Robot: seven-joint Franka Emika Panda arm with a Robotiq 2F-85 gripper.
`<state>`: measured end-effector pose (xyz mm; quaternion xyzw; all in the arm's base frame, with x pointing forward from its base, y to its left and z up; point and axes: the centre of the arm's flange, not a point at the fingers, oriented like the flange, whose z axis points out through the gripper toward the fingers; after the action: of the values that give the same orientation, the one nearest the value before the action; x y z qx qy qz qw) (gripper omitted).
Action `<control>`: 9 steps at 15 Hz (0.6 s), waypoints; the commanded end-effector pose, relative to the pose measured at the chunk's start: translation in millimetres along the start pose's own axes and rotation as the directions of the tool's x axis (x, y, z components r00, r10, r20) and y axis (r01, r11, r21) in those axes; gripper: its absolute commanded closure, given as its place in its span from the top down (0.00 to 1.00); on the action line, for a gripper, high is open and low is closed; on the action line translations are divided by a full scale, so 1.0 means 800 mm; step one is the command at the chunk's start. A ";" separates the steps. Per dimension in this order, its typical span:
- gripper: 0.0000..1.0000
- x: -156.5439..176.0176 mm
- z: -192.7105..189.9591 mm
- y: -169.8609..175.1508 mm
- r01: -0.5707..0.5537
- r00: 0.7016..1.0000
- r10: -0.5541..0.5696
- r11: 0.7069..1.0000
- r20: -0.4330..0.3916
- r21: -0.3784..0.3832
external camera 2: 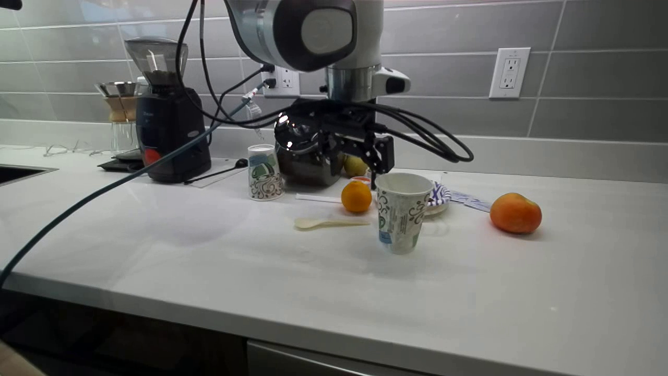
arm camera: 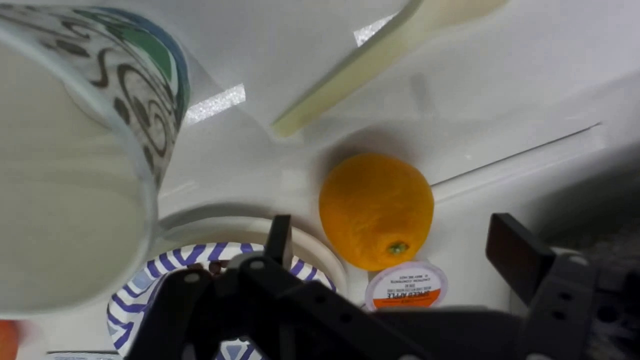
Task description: Put the orange in the bowl
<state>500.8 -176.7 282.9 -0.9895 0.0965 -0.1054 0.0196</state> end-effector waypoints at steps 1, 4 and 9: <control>1.00 0.020 0.031 0.003 0.010 1.000 -0.010 1.000 0.008 -0.002; 1.00 0.024 0.046 -0.001 0.015 1.000 -0.015 1.000 0.023 -0.012; 0.57 0.023 0.058 -0.007 -0.024 0.999 0.025 0.999 0.036 -0.025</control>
<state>521.5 -174.6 246.0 -0.9915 0.0980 -0.0838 0.0180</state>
